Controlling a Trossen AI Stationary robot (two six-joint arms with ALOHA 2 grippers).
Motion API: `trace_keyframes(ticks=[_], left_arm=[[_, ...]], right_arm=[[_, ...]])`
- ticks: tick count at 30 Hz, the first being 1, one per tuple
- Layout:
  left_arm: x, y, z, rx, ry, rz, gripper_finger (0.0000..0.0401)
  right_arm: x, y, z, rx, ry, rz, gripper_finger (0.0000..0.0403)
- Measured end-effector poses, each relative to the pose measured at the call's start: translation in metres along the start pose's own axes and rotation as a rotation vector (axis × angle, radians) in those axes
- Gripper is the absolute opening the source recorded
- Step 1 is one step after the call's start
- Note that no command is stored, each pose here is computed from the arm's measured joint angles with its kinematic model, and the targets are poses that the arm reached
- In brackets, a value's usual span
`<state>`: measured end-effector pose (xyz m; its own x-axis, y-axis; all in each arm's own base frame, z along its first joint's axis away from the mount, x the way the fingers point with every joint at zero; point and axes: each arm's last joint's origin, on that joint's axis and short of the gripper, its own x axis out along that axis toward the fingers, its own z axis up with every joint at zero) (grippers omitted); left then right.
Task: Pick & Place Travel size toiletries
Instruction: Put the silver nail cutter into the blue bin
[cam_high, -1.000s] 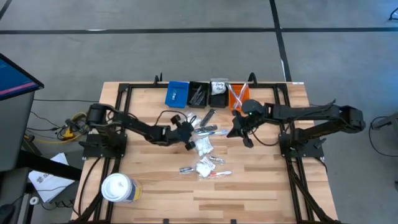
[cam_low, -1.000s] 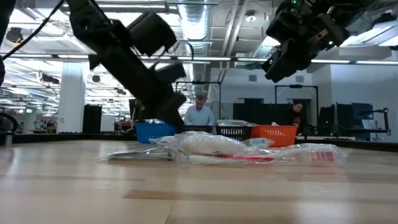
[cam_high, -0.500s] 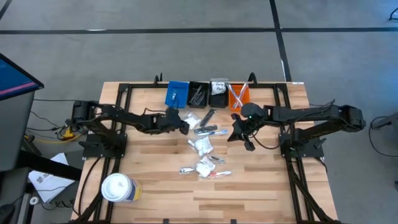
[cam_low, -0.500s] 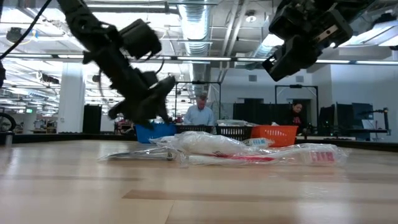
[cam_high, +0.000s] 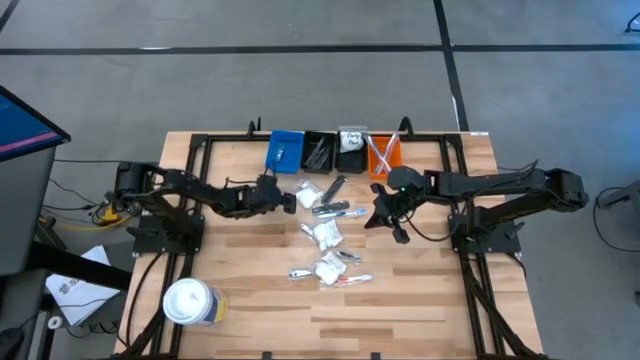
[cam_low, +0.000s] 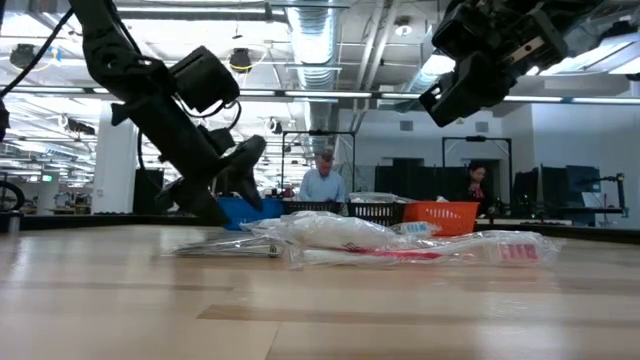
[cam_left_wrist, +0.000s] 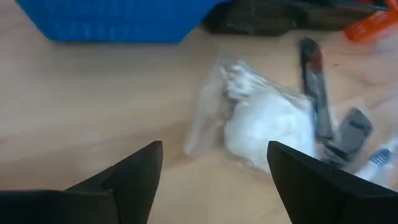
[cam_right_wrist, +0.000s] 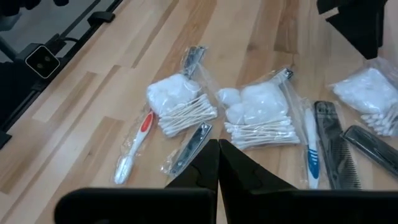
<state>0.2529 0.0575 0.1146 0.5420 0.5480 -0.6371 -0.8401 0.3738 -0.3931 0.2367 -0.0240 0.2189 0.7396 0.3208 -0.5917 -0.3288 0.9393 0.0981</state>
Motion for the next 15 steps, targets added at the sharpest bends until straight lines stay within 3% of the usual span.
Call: trace_keyframes(ticks=[7, 15], left_arm=[[0.015, 0.008, 0.001, -0.018, 0.030, -0.001, 0.0263], [0.027, 0.003, -0.002, -0.043, -0.003, -0.077, 0.0257]], right_arm=[[0.000, 0.001, 0.000, 0.007, 0.004, 0.004, 0.0000], [0.001, 0.001, -0.001, 0.009, 0.011, 0.007, 0.0000]])
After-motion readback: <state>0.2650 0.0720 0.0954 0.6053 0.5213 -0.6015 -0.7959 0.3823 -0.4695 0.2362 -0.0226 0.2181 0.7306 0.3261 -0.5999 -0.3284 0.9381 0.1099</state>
